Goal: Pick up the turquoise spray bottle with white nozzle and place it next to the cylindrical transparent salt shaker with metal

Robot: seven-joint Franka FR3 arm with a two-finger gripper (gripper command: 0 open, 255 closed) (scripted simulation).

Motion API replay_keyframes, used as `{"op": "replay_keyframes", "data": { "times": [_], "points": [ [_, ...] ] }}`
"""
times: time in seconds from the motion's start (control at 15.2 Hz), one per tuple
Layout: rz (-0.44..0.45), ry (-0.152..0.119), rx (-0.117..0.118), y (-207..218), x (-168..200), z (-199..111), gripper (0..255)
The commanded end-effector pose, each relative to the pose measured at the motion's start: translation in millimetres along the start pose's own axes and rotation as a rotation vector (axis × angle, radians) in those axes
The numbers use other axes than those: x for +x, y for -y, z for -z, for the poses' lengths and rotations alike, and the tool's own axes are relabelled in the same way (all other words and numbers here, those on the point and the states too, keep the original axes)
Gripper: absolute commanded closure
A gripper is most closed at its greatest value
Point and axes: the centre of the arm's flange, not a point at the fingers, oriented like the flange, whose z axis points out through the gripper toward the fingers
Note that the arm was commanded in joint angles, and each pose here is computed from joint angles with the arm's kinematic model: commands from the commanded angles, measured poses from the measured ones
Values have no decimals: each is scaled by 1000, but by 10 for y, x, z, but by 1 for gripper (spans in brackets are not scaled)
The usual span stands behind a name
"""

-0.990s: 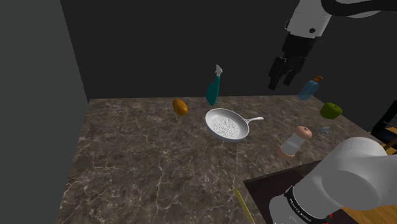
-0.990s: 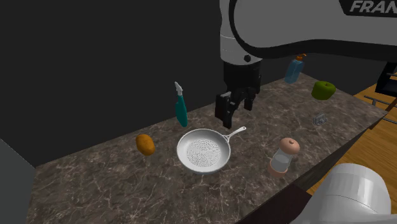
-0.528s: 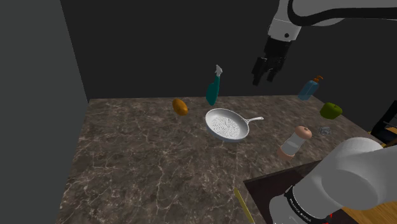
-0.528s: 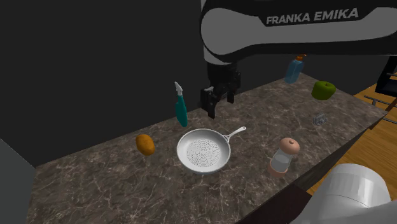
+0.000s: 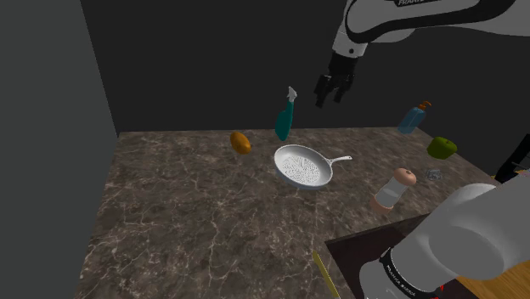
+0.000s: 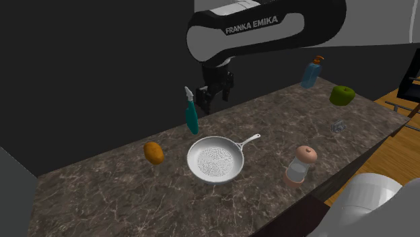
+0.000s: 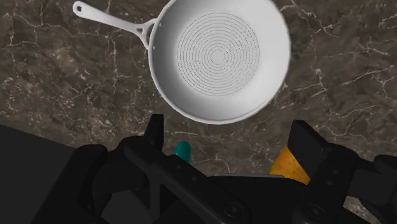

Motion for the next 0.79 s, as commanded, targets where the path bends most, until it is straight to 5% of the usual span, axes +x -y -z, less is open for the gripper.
{"op": "replay_keyframes", "data": {
  "times": [0.0, 0.73],
  "points": [
    [4, -12, -4, -55, 233, -97, 0],
    [20, -73, -19, -405, 1487, -487, 0]
  ]
}}
